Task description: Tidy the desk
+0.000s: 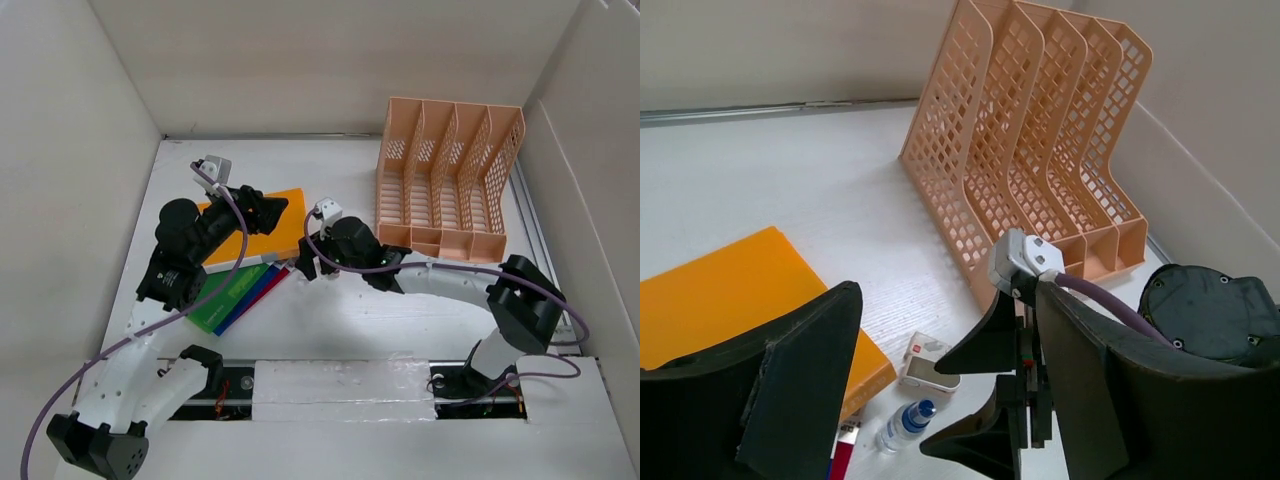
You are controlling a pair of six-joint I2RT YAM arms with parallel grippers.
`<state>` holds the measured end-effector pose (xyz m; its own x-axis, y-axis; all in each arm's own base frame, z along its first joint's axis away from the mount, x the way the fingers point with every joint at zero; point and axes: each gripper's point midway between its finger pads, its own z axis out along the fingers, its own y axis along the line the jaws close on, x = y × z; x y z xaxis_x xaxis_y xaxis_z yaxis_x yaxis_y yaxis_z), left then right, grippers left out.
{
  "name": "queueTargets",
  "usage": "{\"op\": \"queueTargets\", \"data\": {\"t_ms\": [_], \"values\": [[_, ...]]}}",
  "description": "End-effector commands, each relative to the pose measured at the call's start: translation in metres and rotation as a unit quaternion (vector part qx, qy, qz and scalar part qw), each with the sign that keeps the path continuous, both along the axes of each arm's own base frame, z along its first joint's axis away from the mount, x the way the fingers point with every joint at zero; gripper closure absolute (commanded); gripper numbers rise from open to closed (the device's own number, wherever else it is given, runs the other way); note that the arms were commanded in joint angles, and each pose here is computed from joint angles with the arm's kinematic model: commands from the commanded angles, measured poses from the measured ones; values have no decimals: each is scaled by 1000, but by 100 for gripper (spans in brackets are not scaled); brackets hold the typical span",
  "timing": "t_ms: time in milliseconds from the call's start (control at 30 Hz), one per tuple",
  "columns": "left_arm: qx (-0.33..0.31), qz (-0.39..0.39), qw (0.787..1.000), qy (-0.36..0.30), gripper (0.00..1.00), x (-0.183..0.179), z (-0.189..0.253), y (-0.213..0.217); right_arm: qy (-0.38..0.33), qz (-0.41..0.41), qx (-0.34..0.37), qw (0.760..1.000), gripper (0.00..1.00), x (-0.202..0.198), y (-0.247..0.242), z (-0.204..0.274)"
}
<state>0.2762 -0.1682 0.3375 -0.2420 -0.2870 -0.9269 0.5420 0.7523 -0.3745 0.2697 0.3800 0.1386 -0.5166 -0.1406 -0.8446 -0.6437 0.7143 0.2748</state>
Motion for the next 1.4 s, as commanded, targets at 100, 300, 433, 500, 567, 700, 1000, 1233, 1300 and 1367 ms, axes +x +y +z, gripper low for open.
{"op": "queueTargets", "data": {"t_ms": [100,300,433,500,567,700,1000,1233,1300,1367], "values": [[-6,1,999,-32,33,-1,16,2,-44,-8,28,999,25,14,21,26],[-5,4,999,-35,35,-1,16,3,-44,-6,15,999,44,20,26,21],[-7,-1,999,-43,36,-3,20,2,-33,1,10,999,61,16,32,10],[-6,8,999,-37,37,-1,17,4,-24,-2,7,1000,68,14,30,3],[-6,4,999,-36,38,-2,17,3,-25,-6,20,999,82,14,31,5],[-7,-4,999,-38,38,-2,16,0,-47,-46,47,997,89,20,17,41],[-11,-9,999,-29,39,-2,13,-2,-139,-143,104,974,92,38,-36,132],[-13,-16,999,-28,39,-4,13,-4,-137,-181,134,965,94,48,-91,153],[-14,-19,999,-32,39,-4,14,-5,-140,-219,134,956,94,50,-114,157],[-12,-15,1000,-21,39,0,9,-5,-127,-258,125,950,96,52,-138,143]]}}
